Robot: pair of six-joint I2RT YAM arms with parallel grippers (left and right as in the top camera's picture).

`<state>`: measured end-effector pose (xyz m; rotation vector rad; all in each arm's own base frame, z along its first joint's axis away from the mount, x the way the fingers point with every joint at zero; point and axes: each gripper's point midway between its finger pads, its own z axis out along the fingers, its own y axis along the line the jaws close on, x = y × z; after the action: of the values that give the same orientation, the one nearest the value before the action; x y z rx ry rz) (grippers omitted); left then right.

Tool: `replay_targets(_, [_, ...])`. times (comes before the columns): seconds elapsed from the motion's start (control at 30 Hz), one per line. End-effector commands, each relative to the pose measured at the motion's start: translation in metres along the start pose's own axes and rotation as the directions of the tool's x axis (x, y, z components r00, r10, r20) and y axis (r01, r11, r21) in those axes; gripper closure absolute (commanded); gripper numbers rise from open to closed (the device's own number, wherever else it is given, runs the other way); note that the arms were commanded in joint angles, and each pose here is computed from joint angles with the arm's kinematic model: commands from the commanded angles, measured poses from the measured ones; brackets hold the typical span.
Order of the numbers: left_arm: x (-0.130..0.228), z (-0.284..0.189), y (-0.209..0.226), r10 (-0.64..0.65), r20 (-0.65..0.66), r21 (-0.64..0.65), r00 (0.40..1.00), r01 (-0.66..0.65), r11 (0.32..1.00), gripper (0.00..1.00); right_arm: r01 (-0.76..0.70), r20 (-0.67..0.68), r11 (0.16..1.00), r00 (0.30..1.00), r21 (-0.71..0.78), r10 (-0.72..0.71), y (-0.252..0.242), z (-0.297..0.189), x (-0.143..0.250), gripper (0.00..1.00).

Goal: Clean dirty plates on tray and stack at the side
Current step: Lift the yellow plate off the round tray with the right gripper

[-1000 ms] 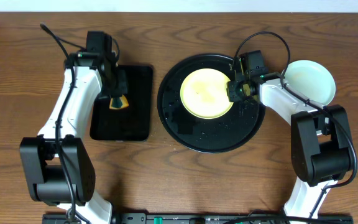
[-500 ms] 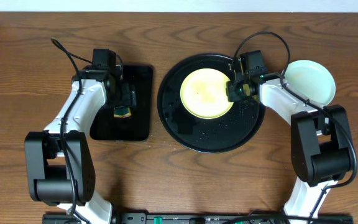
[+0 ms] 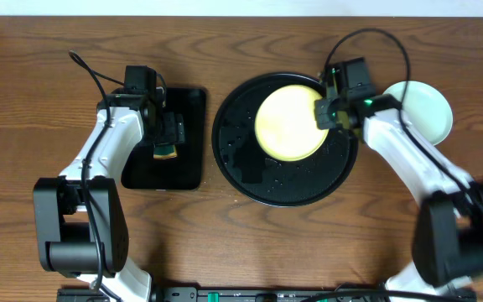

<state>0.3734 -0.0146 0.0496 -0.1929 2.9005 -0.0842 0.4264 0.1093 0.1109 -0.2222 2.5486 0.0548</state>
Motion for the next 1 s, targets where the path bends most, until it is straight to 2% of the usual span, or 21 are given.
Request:
replay_targets(0.0, [0.002, 0.002, 0.001, 0.009, -0.007, -0.006, 1.000, -0.009, 1.000, 0.14, 0.082, 0.101, 0.975, 0.989, 0.204, -0.105, -0.015, -0.046, -0.027, 0.99])
replay_targets(0.13, [0.002, 0.002, 0.001, 0.009, -0.007, -0.006, 1.000, -0.009, 1.000, 0.14, 0.160, 0.118, 0.903, 0.967, 0.398, -0.224, -0.011, -0.078, -0.032, 0.99])
replay_targets(0.23, [0.002, 0.002, 0.001, 0.009, -0.007, -0.006, 1.000, -0.009, 1.000, 0.14, 0.189, 0.121, 0.801, 0.943, 0.569, -0.308, -0.005, -0.101, -0.036, 0.99])
replay_targets(0.37, [0.002, 0.002, 0.001, 0.009, -0.007, -0.006, 1.000, -0.009, 1.000, 0.14, 0.164, 0.158, 0.639, 0.896, 0.752, -0.416, 0.017, -0.143, -0.045, 0.99])
replay_targets(0.47, [0.002, 0.002, 0.001, 0.009, -0.007, -0.006, 1.000, -0.009, 1.000, 0.14, 0.130, 0.192, 0.588, 0.870, 0.799, -0.455, 0.035, -0.163, -0.046, 0.99])
replay_targets(0.63, [0.002, 0.002, 0.001, 0.009, -0.007, -0.006, 1.000, -0.009, 1.000, 0.13, 0.144, 0.221, 0.584, 0.833, 0.799, -0.507, 0.066, -0.175, -0.041, 0.99])
replay_targets(0.87, [0.002, 0.002, 0.001, 0.009, -0.007, -0.006, 1.000, -0.009, 1.000, 0.12, 0.149, 0.225, 0.595, 0.832, 0.790, -0.507, 0.068, -0.174, -0.041, 0.99])
replay_targets(0.9, [0.002, 0.002, 0.001, 0.009, -0.007, -0.006, 1.000, -0.009, 1.000, 0.05, 0.146, 0.231, 0.603, 0.833, 0.784, -0.502, 0.069, -0.173, -0.041, 0.99])
replay_targets(0.97, [0.002, 0.002, 0.001, 0.009, -0.007, -0.006, 1.000, -0.009, 1.000, 0.05, 0.169, 0.228, 0.626, 0.834, 0.762, -0.503, 0.071, -0.167, -0.040, 0.99])
